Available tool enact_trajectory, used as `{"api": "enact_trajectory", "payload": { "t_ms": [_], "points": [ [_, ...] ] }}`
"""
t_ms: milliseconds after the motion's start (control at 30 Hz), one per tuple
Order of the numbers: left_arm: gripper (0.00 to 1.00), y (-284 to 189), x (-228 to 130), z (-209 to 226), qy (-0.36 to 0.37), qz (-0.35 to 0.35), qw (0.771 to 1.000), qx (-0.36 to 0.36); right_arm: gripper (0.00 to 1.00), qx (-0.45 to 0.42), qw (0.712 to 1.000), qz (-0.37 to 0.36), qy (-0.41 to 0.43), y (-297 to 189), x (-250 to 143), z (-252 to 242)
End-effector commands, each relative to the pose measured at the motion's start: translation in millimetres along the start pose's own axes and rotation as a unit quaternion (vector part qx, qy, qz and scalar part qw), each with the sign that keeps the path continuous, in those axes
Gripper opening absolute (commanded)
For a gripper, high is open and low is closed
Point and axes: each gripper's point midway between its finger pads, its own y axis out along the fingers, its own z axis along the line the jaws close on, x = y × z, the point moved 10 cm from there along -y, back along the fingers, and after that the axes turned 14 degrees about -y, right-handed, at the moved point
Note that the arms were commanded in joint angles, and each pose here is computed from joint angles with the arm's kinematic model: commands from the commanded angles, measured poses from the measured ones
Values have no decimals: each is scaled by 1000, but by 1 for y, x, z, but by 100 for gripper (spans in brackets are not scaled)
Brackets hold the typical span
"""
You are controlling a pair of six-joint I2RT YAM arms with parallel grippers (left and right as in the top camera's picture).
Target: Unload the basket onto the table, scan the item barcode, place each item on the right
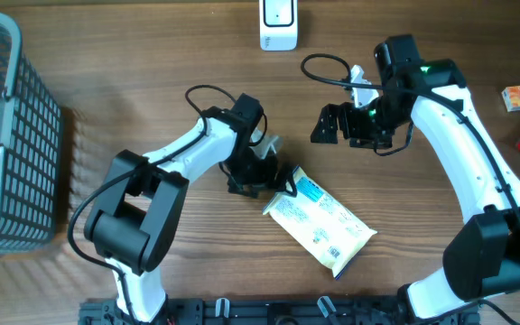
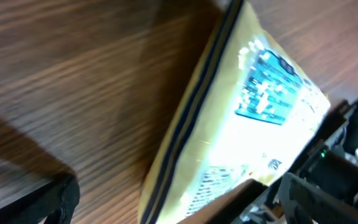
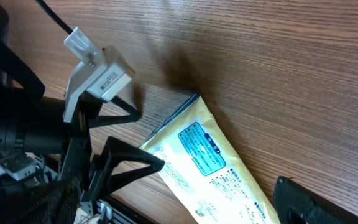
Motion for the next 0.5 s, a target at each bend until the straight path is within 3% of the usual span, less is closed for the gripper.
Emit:
{"api": "enact_trajectory", "payload": {
  "t_ms": [0,233,267,367,433,467],
  "points": [
    [99,9,-10,-4,58,51,996,-53,100,-5,1000,5,-15,2,0,-1],
    [78,26,-22,-20,90,68,993,-40,100,-1,1000,27,3,24,-14,-11],
    [68,28,-22,-21,82,64,994,-29,100,0,999,34,12,28,-18,-13],
    [55,38,-16,-16,8,37,999,30,100,-21,997,62,42,41,-32,-22],
    [52,43,-14,-13,-9,40,999,35,100,-44,994,80,68,51,-43,-30],
    [56,44,-14,-12,-11,42,998,34,100,-49,991,90,81,55,-49,-32]
  ]
}}
